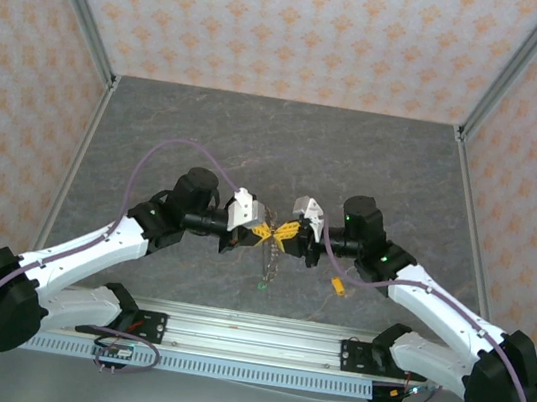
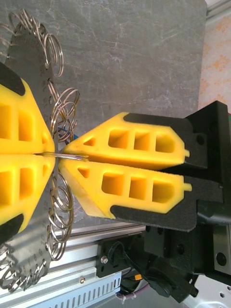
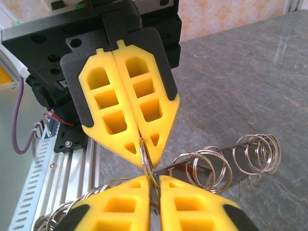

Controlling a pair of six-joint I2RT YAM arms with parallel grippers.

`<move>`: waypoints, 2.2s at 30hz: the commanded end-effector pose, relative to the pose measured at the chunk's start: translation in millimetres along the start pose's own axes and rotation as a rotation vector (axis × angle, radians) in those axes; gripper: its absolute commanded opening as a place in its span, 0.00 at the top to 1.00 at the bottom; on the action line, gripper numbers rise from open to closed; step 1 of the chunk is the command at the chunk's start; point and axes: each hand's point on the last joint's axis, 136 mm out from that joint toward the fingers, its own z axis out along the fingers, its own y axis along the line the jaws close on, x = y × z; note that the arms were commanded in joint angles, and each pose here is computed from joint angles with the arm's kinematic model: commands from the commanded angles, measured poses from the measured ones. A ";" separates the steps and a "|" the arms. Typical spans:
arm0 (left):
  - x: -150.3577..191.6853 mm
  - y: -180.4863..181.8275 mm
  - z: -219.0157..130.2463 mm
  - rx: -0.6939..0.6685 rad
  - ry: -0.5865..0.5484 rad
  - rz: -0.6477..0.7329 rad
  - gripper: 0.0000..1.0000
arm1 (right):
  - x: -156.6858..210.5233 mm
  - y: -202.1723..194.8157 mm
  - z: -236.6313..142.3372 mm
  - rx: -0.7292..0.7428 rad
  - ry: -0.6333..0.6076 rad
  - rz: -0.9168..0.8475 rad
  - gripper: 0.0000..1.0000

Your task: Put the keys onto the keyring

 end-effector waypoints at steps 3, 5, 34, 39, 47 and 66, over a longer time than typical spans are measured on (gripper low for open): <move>-21.2 -1.4 -5.0 0.011 -0.069 0.040 1.00 | -22.6 6.0 -4.3 -0.027 -0.078 -0.038 0.98; -17.6 0.1 -4.7 0.006 -0.043 0.041 0.99 | -27.1 6.3 -5.5 -0.024 -0.082 -0.038 1.00; -0.8 2.3 0.0 -0.013 0.140 0.081 0.86 | -20.3 -0.5 6.0 0.093 0.125 -0.106 1.00; 3.8 5.7 0.6 -0.029 0.163 0.074 1.00 | -17.2 0.2 5.1 0.092 0.156 -0.112 1.00; -6.5 4.5 4.1 -0.021 0.085 0.069 1.00 | -17.1 4.5 4.4 0.082 0.098 -0.115 0.99; -27.7 -4.3 1.0 0.039 -0.112 0.029 1.00 | -14.0 -0.5 -1.8 0.014 -0.075 -0.009 0.86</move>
